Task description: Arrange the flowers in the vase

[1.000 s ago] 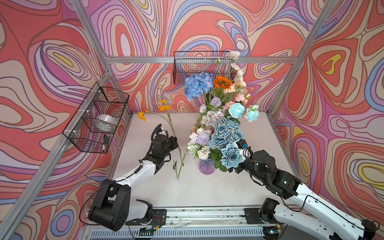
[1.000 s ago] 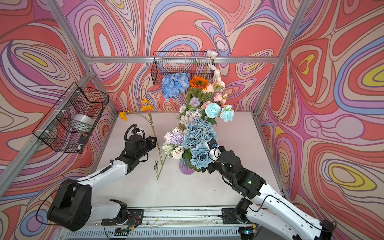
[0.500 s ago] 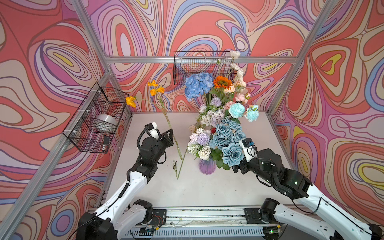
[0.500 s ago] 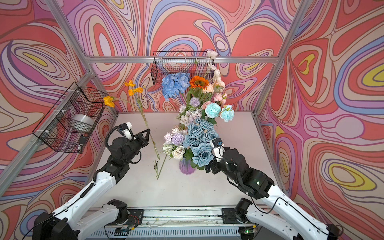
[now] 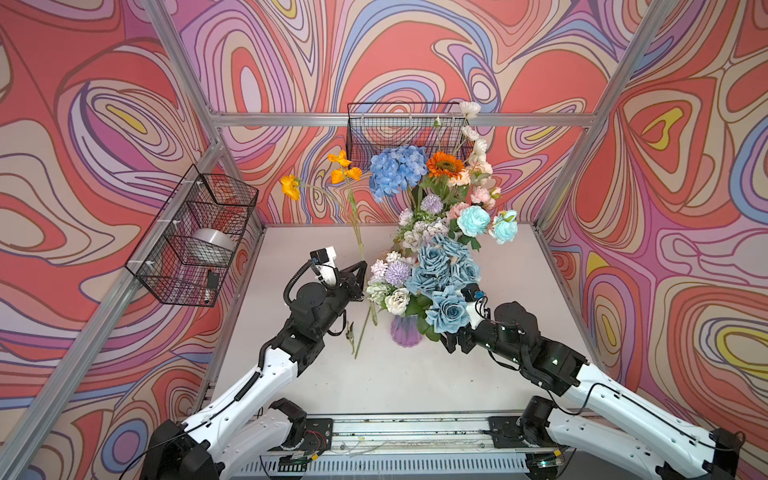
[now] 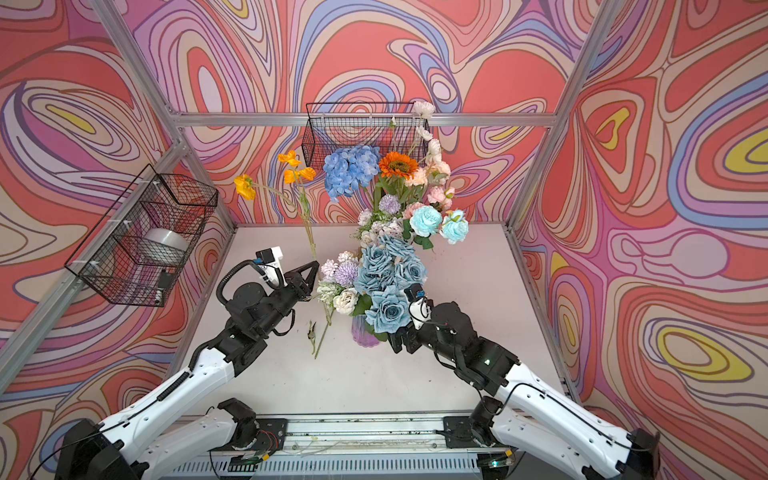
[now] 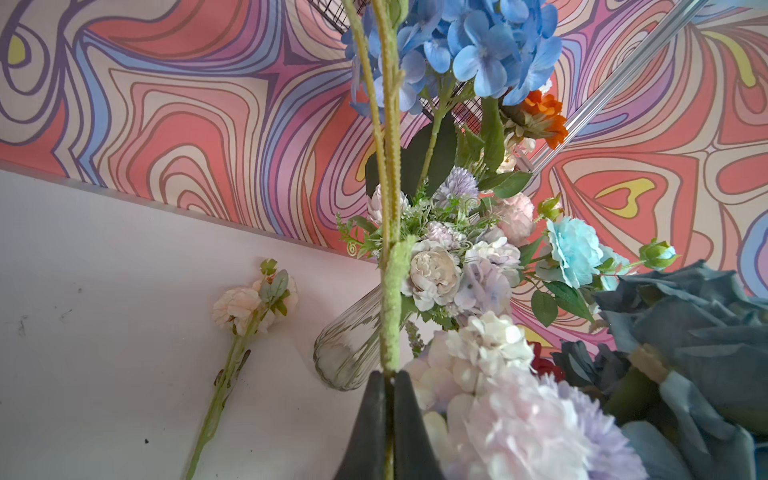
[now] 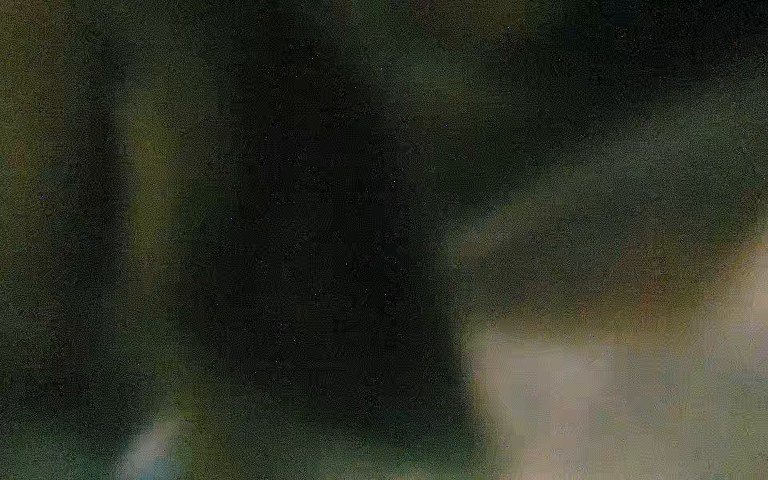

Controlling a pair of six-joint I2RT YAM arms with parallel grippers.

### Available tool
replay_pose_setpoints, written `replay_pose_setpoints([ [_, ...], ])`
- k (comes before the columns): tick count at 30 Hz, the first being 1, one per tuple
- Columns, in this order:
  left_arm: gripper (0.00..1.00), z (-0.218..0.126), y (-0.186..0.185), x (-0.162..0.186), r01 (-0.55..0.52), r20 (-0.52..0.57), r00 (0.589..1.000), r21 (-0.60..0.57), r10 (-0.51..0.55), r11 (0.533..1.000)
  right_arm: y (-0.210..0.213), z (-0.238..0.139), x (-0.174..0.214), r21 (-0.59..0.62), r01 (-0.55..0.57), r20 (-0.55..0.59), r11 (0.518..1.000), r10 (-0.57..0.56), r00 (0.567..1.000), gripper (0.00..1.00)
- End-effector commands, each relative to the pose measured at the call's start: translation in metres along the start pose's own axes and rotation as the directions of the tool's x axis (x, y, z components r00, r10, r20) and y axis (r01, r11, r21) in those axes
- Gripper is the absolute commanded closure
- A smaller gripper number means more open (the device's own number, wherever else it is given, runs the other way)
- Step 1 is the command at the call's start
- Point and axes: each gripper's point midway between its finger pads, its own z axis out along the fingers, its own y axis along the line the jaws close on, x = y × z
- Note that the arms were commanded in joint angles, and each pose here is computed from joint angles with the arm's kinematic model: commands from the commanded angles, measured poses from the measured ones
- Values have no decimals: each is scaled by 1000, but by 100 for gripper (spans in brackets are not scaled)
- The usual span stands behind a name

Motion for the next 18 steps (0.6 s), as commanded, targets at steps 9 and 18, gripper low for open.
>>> replay_pose_setpoints([
  [9,100,-5,-7,-18,-62,96,994,19,60,998,18,27,-7,-96,160,64,982,-155,986,7],
  [18,100,0,9,-21,-49,112,992,-76,57,996,-5,10,43,-4,183,57,983,-182,982,7],
])
